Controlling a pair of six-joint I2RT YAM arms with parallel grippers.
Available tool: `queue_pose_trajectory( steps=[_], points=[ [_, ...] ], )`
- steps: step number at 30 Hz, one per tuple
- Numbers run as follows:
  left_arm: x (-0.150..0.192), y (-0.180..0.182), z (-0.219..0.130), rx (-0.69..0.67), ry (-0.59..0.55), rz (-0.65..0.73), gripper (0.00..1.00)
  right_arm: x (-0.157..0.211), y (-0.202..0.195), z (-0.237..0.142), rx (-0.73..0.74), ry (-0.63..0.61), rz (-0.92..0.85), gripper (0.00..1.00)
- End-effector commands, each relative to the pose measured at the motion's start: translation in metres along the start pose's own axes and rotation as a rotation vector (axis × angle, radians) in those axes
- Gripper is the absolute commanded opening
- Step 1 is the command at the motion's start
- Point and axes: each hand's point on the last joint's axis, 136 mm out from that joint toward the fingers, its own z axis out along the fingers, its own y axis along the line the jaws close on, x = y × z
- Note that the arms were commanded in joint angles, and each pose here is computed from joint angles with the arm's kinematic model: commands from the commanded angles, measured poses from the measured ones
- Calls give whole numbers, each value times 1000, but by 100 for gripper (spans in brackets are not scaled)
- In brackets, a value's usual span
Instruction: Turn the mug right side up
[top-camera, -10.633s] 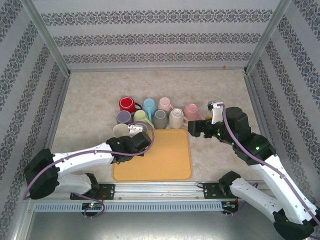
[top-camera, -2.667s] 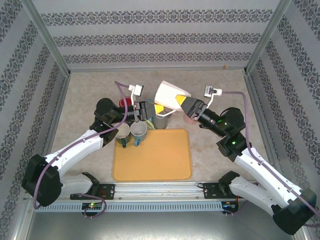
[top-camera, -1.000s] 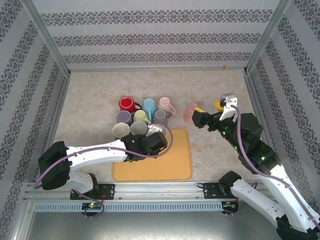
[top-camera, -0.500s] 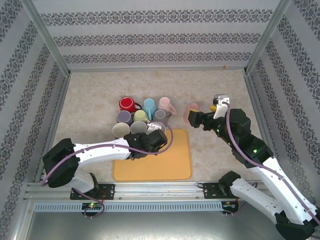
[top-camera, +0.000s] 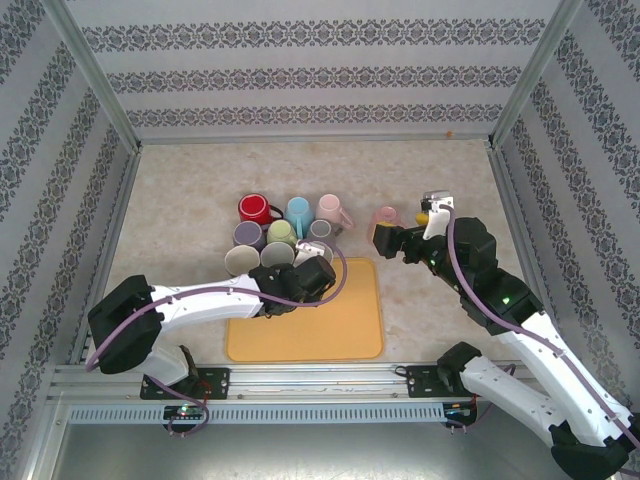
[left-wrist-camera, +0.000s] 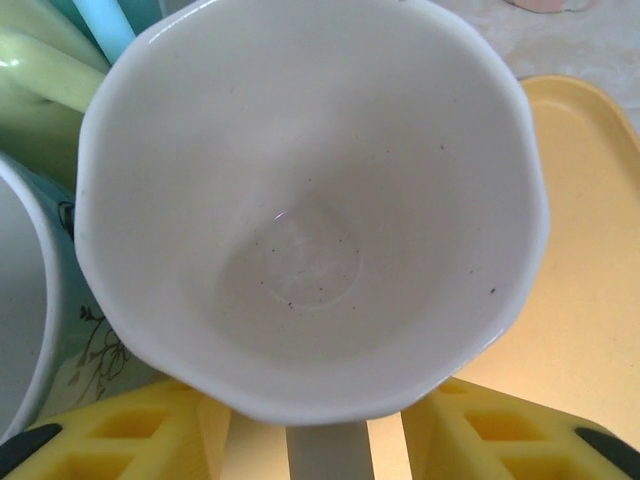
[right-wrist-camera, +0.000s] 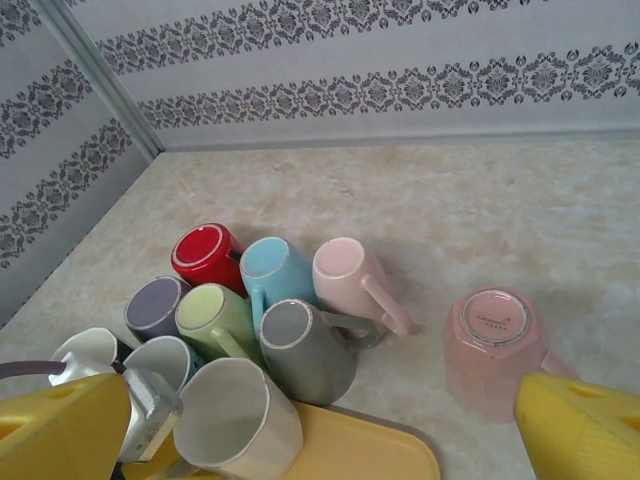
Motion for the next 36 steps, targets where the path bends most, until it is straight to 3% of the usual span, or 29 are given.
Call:
queue_pose_trajectory(
  steps=[1, 8, 15, 19, 27, 30, 36],
  points=[
    [-6, 5, -7, -2, -32, -22, 53, 3, 0, 0, -6, 10, -17, 98],
    [-12, 1, -45, 89, -28, 31, 56, 12, 20, 6, -85, 119, -73, 98],
    [-51, 9, -118, 263, -132, 115, 57, 12, 31, 8, -118, 127, -346, 98],
    [-75, 32, -126, 379, -111, 28, 57, 18, 20, 30, -69, 203, -622, 97],
    [-74, 28, -125, 447, -127, 128, 57, 10, -7, 78, 11, 385, -877, 98],
    [-67, 27, -128, 470, -132, 129, 57, 12, -40, 102, 91, 473, -832, 98],
    [-68, 21, -148, 545, -190, 111, 56, 34, -77, 139, 80, 644, -626, 98]
  ],
)
